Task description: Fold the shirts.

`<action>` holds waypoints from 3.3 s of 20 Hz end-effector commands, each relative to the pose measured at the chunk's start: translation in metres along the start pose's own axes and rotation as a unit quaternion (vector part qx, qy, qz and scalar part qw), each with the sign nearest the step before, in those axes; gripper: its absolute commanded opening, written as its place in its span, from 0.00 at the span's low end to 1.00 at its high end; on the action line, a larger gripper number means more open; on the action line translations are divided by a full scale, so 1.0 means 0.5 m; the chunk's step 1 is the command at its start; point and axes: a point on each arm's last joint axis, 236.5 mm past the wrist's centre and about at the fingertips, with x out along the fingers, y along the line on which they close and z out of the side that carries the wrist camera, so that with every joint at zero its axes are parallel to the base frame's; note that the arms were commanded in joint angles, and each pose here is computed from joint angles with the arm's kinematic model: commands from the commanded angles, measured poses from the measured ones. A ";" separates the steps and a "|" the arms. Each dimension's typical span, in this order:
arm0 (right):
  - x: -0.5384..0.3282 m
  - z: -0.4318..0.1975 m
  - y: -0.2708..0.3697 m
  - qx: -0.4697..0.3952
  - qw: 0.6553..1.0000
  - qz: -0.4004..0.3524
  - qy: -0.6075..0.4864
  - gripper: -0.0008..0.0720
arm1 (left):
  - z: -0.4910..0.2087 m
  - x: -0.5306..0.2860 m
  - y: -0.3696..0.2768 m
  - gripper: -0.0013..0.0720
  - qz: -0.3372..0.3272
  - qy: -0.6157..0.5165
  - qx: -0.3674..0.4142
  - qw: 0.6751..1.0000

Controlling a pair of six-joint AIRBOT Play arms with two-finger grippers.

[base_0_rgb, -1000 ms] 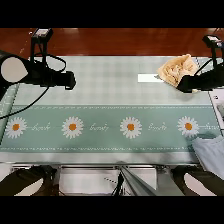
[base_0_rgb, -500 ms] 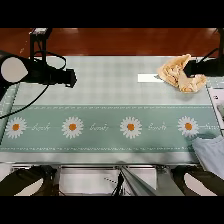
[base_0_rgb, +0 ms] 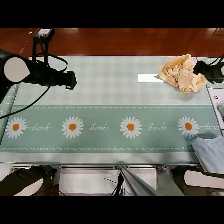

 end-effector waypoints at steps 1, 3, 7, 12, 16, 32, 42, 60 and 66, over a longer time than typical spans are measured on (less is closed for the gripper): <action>0.098 -0.062 -0.009 0.060 0.997 0.017 0.049 0.85 | -0.021 0.000 0.005 0.99 0.005 0.023 0.004 1.000; 0.136 -0.096 -0.006 0.056 0.996 0.013 0.067 0.84 | -0.021 0.000 0.005 0.99 0.005 0.023 0.004 1.000; 0.183 -0.132 -0.008 0.076 0.993 0.015 0.085 0.54 | -0.021 0.000 0.005 0.99 0.005 0.023 0.004 1.000; 0.083 -0.017 0.034 -0.020 0.998 0.049 0.017 0.07 | -0.020 -0.004 0.004 0.99 0.003 0.021 0.026 0.999; -0.206 0.187 0.138 -0.093 0.976 0.130 -0.145 0.07 | 0.023 -0.073 -0.021 0.99 -0.018 -0.006 0.021 1.000; -0.892 0.037 0.296 -0.181 0.880 0.372 -0.235 0.07 | 0.097 -0.660 -0.039 0.99 -0.086 -0.299 0.037 0.950; -0.711 -0.323 0.517 -0.383 0.829 0.402 0.061 0.07 | 0.083 -0.599 -0.033 0.99 -0.076 -0.244 0.018 0.967; -0.476 -0.090 0.180 -0.408 0.912 0.014 0.036 0.70 | -0.193 -0.138 0.018 0.99 0.001 0.088 -0.019 0.996; -0.411 -0.048 0.019 -0.093 0.985 0.135 0.054 0.70 | -0.416 -0.021 -0.123 0.99 -0.157 0.202 -0.100 0.962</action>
